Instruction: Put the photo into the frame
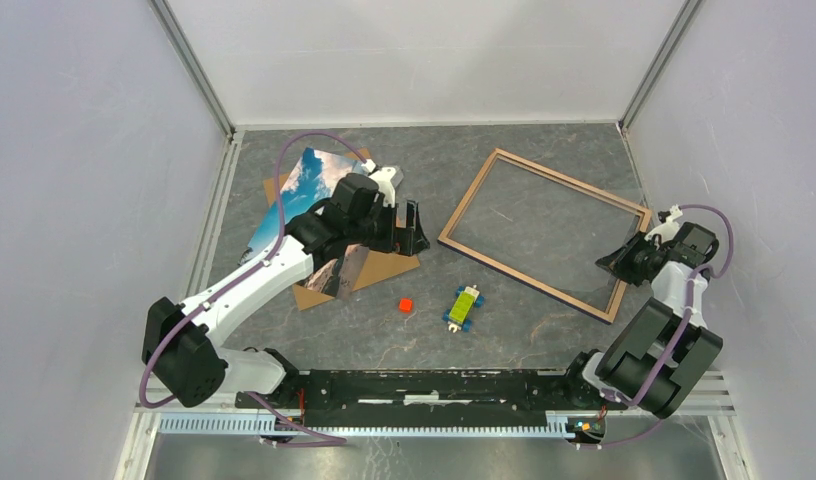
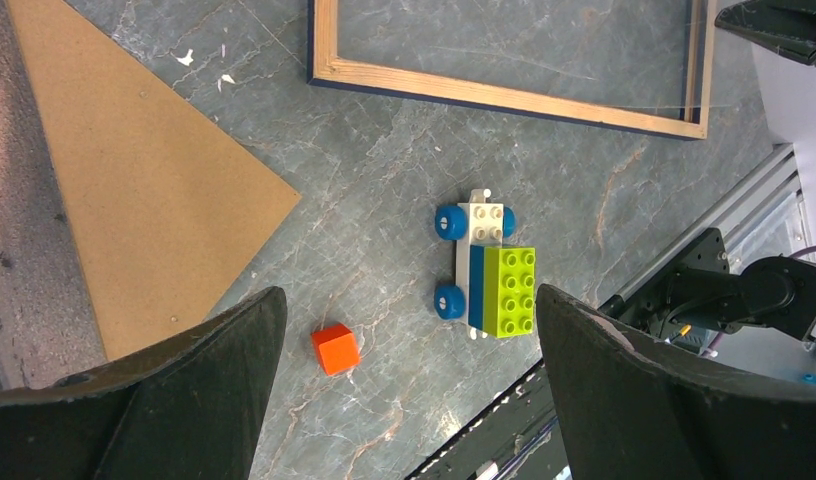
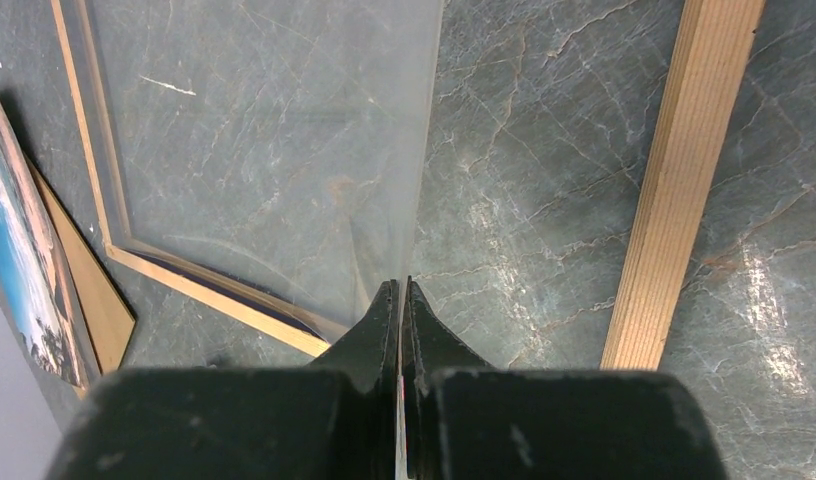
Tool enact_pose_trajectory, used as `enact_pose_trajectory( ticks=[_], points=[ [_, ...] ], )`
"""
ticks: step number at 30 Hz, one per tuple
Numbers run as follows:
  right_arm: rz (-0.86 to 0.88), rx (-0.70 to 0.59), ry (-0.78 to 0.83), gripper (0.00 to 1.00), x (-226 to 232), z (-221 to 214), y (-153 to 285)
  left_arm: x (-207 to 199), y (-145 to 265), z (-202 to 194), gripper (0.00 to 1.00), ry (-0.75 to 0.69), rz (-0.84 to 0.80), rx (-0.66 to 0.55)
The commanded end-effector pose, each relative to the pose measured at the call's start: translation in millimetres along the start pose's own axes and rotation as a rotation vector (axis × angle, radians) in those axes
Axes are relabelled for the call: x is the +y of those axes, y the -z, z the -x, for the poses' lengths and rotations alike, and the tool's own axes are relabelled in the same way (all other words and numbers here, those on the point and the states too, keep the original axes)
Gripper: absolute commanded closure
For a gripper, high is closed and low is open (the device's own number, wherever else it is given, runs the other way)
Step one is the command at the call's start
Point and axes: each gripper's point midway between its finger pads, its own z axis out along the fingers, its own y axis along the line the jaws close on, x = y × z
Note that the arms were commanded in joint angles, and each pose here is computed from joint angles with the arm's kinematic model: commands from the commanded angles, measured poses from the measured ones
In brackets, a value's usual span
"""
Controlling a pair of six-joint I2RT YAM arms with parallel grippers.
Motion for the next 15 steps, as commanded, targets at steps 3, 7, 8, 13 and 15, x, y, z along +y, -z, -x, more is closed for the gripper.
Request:
enact_pose_trajectory(
  ticks=[3, 7, 8, 13, 15],
  points=[
    [-0.021, -0.018, 0.047, 1.0, -0.1, 16.1, 6.6, -5.2, -9.5, -2.4, 0.0, -0.043, -0.028, 0.002],
    [-0.036, -0.016, 0.049, 1.0, -2.9, 14.3, 6.7, -5.5, -9.5, -2.9, 0.0, -0.041, -0.03, 0.004],
    [-0.037, -0.016, 0.05, 1.0, -2.9, 14.3, 6.8, -5.9, -9.2, -2.9, 0.0, -0.04, -0.031, 0.004],
    [-0.048, -0.016, 0.051, 1.0, -4.4, 12.8, 8.0, -6.1, -9.1, -3.1, 0.0, -0.041, -0.031, 0.003],
    [-0.049, -0.019, 0.056, 1.0, -3.8, 13.7, 8.9, -7.1, -9.1, -3.4, 0.0, -0.043, -0.034, 0.003]
  ],
)
